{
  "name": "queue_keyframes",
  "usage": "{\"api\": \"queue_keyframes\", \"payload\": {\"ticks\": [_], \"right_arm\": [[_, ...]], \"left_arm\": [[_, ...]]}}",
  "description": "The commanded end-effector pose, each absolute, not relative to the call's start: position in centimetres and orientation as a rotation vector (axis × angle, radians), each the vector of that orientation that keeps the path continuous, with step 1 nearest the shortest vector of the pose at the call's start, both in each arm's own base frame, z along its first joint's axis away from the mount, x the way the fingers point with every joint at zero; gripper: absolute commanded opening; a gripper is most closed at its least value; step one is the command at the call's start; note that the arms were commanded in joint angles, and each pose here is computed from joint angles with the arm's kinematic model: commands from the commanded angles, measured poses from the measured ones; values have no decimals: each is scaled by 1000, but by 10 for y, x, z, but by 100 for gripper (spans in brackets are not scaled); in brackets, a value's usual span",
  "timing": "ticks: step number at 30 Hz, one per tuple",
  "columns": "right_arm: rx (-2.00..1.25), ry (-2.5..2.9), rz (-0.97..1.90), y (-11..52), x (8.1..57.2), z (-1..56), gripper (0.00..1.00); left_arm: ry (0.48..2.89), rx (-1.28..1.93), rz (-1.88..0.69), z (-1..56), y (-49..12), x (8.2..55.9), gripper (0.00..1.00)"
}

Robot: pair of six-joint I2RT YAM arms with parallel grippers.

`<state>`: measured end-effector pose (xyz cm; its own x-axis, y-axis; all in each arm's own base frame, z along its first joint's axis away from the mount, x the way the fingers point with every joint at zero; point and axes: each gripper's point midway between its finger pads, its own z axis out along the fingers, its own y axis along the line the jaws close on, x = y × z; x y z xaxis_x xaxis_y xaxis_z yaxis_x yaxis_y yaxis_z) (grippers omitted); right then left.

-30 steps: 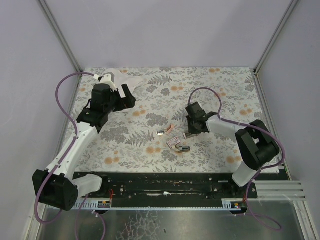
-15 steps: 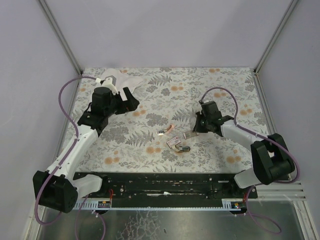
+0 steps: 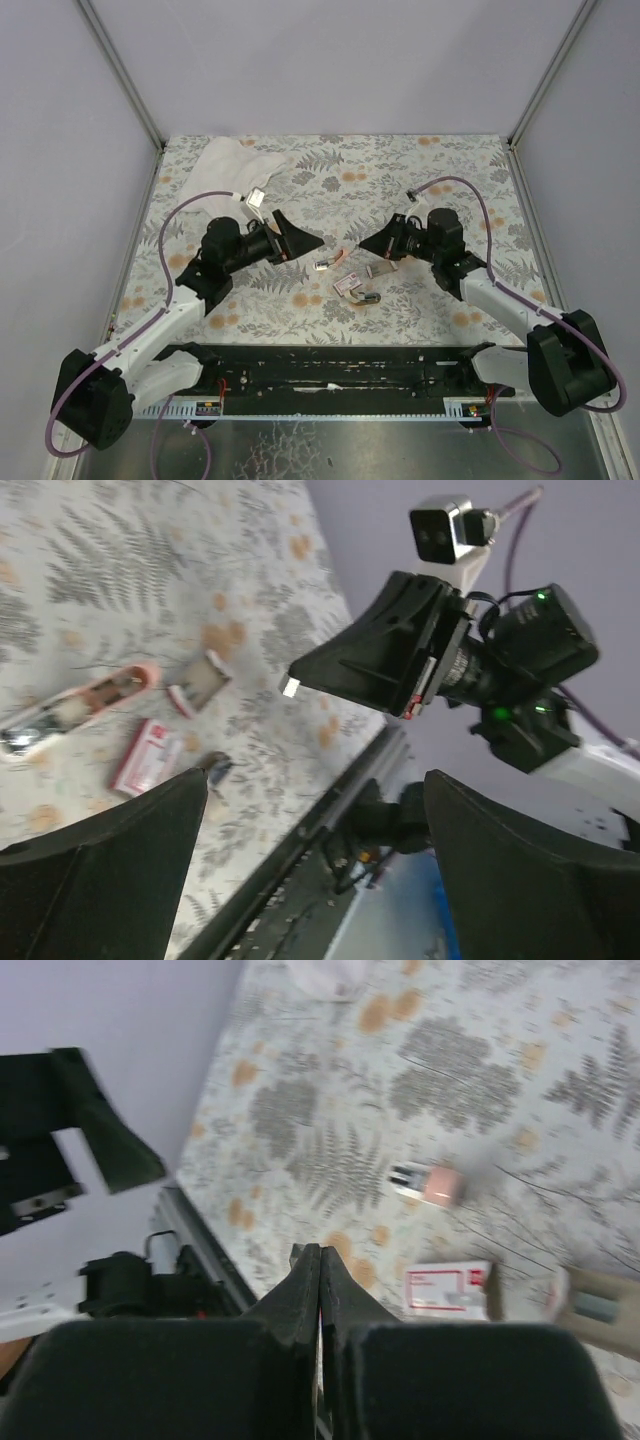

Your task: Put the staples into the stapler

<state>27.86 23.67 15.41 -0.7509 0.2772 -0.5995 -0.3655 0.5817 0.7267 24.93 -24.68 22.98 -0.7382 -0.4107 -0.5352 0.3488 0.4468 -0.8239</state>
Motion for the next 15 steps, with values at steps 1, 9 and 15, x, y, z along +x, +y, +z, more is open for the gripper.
{"api": "queue_keyframes", "payload": {"ticks": [1, 9, 15], "right_arm": [[-191, 1810, 1467, 257, 263, 237, 0], [-304, 1607, 1645, 262, 234, 290, 0], [-373, 1569, 1723, 264, 220, 303, 0]], "left_arm": [[1789, 22, -1609, 283, -268, 226, 86], [1717, 159, -1726, 311, -293, 202, 73], [1681, 231, -1754, 323, -307, 195, 65]]}}
